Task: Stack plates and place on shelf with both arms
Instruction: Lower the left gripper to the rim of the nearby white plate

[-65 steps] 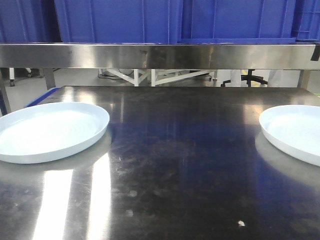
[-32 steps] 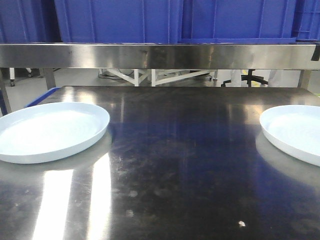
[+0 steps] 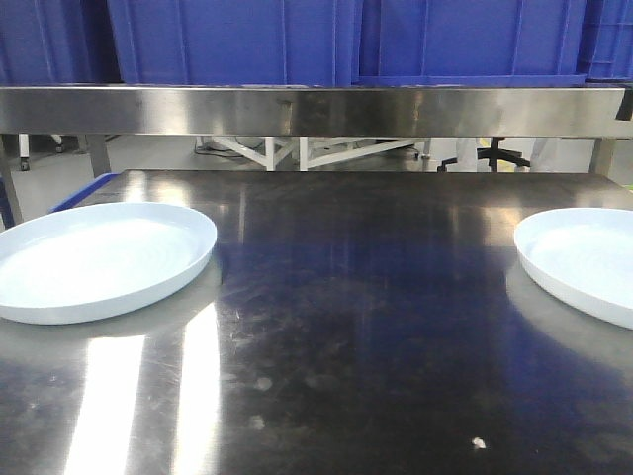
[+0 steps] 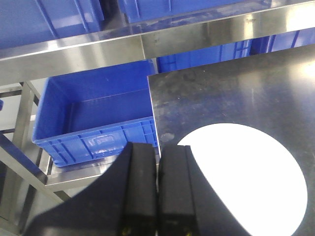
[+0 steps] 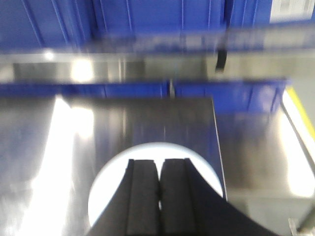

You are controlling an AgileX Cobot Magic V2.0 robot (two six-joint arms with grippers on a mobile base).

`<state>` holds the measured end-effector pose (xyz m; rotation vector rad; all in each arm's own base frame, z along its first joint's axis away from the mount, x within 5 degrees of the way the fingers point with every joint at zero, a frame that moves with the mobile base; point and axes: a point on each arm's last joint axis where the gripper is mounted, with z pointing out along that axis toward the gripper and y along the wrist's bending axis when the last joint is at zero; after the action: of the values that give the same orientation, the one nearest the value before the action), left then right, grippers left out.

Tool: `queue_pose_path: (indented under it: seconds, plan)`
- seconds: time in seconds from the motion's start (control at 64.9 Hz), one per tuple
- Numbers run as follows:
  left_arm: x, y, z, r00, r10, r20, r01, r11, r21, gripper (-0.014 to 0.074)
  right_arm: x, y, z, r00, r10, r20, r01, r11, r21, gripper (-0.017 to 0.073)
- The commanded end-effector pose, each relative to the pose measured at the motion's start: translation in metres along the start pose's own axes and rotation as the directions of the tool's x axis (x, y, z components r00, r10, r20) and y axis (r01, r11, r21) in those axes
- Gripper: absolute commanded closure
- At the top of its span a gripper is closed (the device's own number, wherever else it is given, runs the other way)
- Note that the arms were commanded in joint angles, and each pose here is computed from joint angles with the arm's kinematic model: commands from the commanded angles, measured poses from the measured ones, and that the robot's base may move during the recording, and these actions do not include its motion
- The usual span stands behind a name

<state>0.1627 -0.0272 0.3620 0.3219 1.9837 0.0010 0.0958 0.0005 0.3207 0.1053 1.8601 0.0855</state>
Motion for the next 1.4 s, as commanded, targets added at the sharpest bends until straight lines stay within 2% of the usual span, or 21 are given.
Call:
queue_pose_path:
  seconds: [0.0, 0.046, 0.108, 0.216, 0.308, 0.355, 0.493, 0.555, 0.709, 0.941, 1.141, 1.388]
  plan:
    - [-0.017, 0.002, -0.007, 0.994, -0.022, 0.11, 0.023, 1.0, -0.007, 0.0507, -0.009, 0.001, 0.006, 1.0, -0.019, -0.013, 0.02, 1.0, 0.006, 0.0261]
    - [-0.017, 0.002, -0.007, 0.994, -0.022, 0.107, 0.023, 1.0, -0.006, 0.0486, -0.006, 0.0, 0.011, 0.998, -0.027, -0.053, 0.028, 1.0, 0.014, 0.0146]
    - [-0.016, 0.002, -0.004, 0.995, -0.018, 0.095, 0.019, 1.0, -0.005, 0.0402, -0.005, -0.001, 0.016, 0.996, -0.038, -0.077, 0.04, 0.999, 0.021, 0.0061]
    - [-0.014, 0.001, 0.005, 0.998, -0.018, 0.054, 0.018, 1.0, 0.001, 0.0165, -0.007, -0.001, 0.021, 0.996, -0.049, -0.07, 0.05, 0.998, 0.024, 0.0062]
    - [-0.012, 0.0, 0.015, 0.999, -0.035, 0.018, 0.035, 0.999, 0.011, 0.0056, -0.007, -0.001, 0.024, 0.996, -0.053, -0.077, 0.055, 0.998, 0.026, 0.0062]
    - [-0.011, 0.0, 0.02, 0.999, -0.044, 0.0, 0.044, 0.999, 0.013, 0.0052, -0.006, -0.002, 0.025, 0.994, -0.065, -0.083, 0.067, 0.997, 0.031, 0.0062]
    - [-0.005, -0.001, 0.04, 0.99, -0.121, -0.069, 0.122, 0.992, 0.016, 0.0052, -0.006, -0.004, 0.029, 0.989, -0.109, -0.102, 0.114, 0.992, 0.048, 0.0062]
    - [-0.002, -0.001, 0.05, 0.985, -0.137, -0.103, 0.139, 0.99, 0.015, 0.0052, -0.005, -0.005, 0.03, 0.986, -0.126, -0.106, 0.132, 0.99, 0.055, 0.0062]
    - [0.007, -0.003, 0.076, 0.973, -0.142, -0.185, 0.147, 0.989, 0.018, 0.0052, -0.005, -0.006, 0.035, 0.981, -0.151, -0.124, 0.16, 0.985, 0.062, 0.0062]
    - [0.024, -0.008, 0.119, 0.944, -0.17, -0.282, 0.184, 0.983, 0.023, 0.0066, -0.003, -0.006, 0.048, 0.976, -0.152, -0.158, 0.163, 0.985, 0.058, 0.0062]
    - [0.041, -0.011, 0.147, 0.917, -0.171, -0.36, 0.191, 0.981, 0.02, 0.0066, 0.001, -0.006, 0.065, 0.967, -0.152, -0.205, 0.166, 0.985, 0.053, 0.0062]
    - [0.043, -0.011, 0.155, 0.921, -0.173, -0.348, 0.191, 0.981, 0.018, 0.0066, -0.007, -0.005, 0.094, 0.953, -0.151, -0.261, 0.169, 0.984, 0.049, 0.0062]
